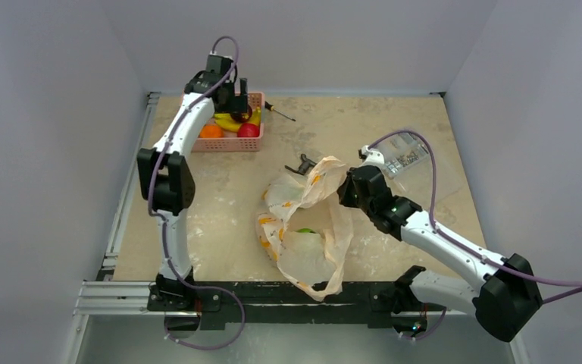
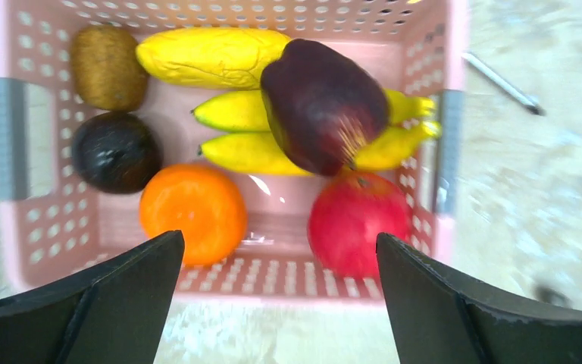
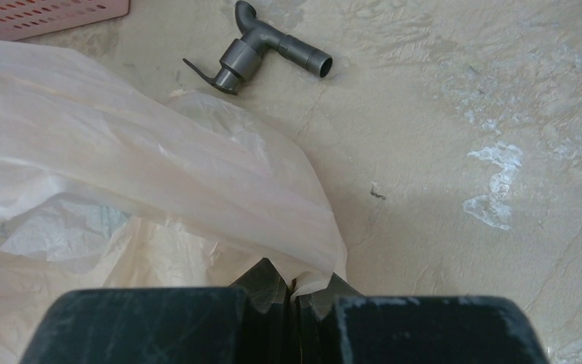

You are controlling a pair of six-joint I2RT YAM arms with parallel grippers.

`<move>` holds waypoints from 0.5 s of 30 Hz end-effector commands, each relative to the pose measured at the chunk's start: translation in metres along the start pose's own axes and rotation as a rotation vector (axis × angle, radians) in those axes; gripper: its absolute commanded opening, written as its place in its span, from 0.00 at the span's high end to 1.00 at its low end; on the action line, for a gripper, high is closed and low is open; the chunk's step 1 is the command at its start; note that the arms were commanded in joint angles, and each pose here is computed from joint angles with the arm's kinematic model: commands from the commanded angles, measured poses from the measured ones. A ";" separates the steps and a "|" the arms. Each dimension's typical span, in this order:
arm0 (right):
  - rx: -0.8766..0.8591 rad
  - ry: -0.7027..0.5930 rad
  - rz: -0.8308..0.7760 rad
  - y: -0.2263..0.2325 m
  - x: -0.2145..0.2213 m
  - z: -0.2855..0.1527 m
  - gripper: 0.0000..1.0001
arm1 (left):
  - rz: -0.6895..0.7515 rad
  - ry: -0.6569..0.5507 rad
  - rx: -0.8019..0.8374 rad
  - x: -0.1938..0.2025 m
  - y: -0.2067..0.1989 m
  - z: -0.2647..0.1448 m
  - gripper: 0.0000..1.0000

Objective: Take the fake fruits out of the plastic bag
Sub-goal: Place the fake fruit in the bin.

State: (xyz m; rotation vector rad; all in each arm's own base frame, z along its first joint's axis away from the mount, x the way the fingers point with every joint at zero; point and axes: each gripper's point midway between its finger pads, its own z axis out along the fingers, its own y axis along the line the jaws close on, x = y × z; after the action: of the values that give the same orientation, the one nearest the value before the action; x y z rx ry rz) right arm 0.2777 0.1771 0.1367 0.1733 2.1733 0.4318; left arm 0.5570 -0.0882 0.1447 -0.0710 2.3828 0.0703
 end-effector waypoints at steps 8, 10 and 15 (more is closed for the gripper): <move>-0.040 0.003 -0.008 0.019 -0.018 -0.006 1.00 | -0.078 -0.071 0.295 0.058 -0.007 -0.219 0.07; -0.043 0.004 -0.011 0.019 -0.017 -0.006 1.00 | -0.080 -0.069 0.376 0.089 -0.017 -0.248 0.08; -0.049 0.025 -0.016 0.023 -0.016 -0.003 1.00 | -0.086 -0.075 0.565 0.164 -0.043 -0.296 0.14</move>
State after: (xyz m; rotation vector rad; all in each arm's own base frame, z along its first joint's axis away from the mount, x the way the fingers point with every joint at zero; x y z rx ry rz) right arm 0.2781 0.1838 0.1409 0.1460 2.2072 0.4407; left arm 0.2898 -0.1291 0.2638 0.0727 2.2170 -0.4168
